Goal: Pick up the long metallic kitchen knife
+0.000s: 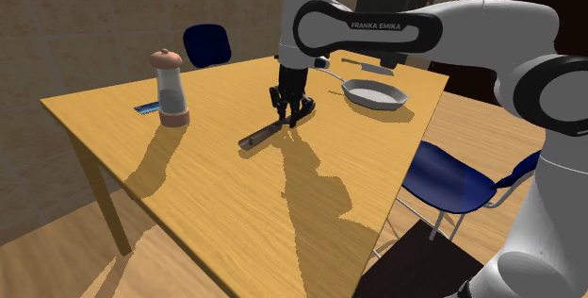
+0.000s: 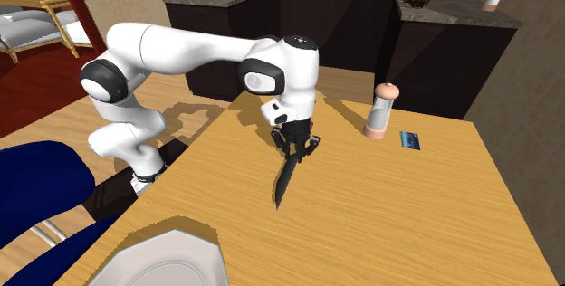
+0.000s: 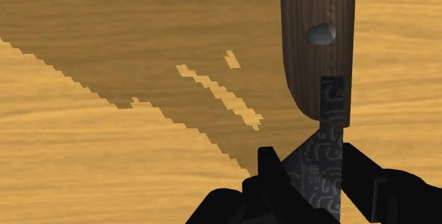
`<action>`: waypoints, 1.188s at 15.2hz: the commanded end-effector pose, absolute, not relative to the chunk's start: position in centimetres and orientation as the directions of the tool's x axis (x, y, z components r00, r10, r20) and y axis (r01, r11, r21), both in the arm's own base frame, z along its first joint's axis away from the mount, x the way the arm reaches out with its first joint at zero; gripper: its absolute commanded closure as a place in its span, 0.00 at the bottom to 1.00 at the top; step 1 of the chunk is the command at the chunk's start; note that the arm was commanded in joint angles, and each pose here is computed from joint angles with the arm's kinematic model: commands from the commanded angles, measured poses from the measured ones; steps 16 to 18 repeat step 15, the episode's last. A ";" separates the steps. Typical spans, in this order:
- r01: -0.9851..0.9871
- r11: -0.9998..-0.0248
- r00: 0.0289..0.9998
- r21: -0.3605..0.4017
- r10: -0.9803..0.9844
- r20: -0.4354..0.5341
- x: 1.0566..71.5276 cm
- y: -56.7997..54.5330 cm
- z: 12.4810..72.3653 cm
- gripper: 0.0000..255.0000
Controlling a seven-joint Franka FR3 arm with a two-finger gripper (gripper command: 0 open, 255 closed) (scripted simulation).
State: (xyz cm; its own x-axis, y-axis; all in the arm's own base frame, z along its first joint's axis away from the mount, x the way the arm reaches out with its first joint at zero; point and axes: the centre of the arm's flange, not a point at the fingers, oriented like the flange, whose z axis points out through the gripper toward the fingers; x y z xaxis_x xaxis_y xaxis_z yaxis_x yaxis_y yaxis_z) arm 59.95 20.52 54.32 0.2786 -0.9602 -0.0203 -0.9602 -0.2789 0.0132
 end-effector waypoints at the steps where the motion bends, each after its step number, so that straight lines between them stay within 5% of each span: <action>1: -0.960 -0.279 0.279 0.018 -0.960 -0.021 60.0 20.5 55.1 1.00; 18: -0.960 -0.279 0.279 0.018 -0.960 -0.021 60.0 20.5 61.5 1.00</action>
